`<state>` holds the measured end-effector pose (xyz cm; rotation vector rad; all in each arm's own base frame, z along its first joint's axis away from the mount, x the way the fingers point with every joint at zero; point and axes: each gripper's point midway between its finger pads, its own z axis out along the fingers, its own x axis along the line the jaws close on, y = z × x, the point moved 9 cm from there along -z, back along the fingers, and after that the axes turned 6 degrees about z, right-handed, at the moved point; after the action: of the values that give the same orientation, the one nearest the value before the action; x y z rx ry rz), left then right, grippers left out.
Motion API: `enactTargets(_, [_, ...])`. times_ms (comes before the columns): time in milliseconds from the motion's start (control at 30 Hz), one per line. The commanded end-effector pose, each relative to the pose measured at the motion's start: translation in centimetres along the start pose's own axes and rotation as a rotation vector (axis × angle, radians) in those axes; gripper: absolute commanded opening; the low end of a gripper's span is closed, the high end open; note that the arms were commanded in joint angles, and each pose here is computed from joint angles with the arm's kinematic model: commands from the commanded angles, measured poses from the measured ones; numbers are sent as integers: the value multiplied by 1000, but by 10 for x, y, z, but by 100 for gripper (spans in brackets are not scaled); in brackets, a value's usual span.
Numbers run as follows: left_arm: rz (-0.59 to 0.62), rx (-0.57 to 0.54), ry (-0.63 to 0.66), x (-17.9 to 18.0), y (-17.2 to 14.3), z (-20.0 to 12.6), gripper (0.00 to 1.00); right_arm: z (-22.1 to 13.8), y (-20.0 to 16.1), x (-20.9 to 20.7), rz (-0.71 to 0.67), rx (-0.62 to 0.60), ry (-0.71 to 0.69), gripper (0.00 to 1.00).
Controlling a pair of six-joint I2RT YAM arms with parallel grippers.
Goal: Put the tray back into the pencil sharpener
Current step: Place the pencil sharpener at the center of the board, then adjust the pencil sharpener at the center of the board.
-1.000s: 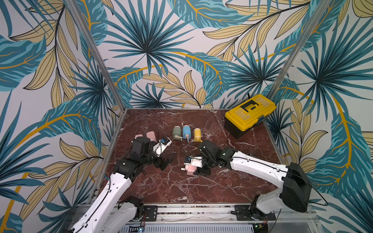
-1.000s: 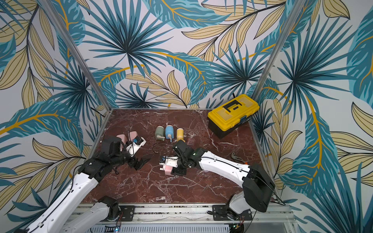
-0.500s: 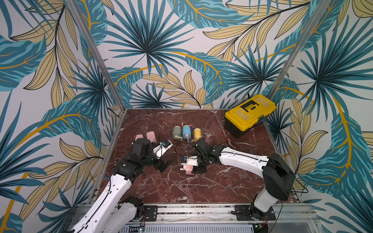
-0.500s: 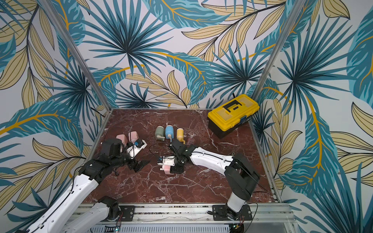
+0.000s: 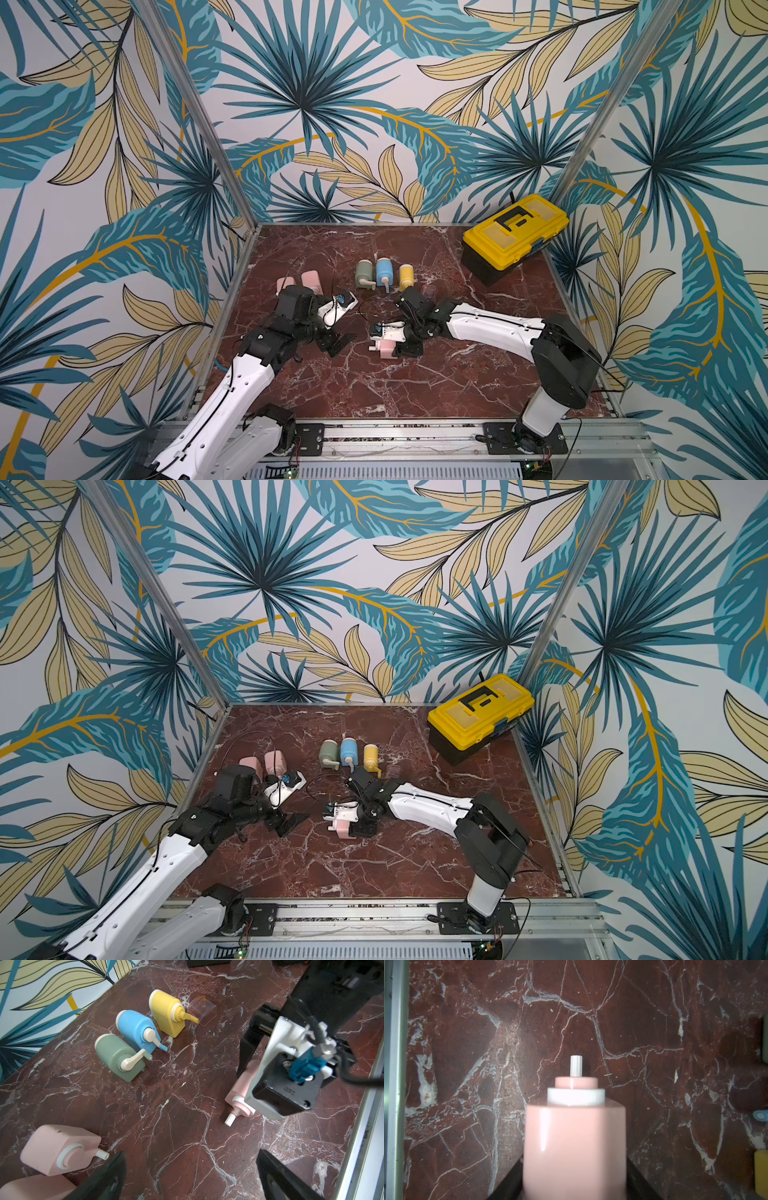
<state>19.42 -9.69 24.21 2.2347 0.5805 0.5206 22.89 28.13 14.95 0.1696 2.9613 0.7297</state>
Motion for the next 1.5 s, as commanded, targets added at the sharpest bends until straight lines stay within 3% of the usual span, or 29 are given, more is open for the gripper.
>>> enactTargets(0, [25,-4,5,0,-1,2,100,5,-4,1,-10,-7,14,60])
enactTargets(300, [54,7,-2,-1,-3,3,100,0,1,0,-1,-51,8,71])
enactTargets(500, [59,5,-22,-2,-3,5,100,-31,9,5,45,-149,-31,75])
enactTargets(800, [21,-71,-234,-9,8,18,99,-76,-27,18,307,-281,-288,75])
enactTargets(900, [110,-84,-342,-25,1,28,96,-96,-34,20,390,-359,-391,75])
enactTargets(967, [206,-30,-348,-36,-6,38,97,-110,-41,24,444,-403,-439,75])
enactTargets(1167, [329,21,-402,-38,3,63,99,-136,-59,37,540,-494,-494,74])
enactTargets(1467, [452,122,-436,-30,32,118,100,-150,-81,50,610,-496,-543,74])
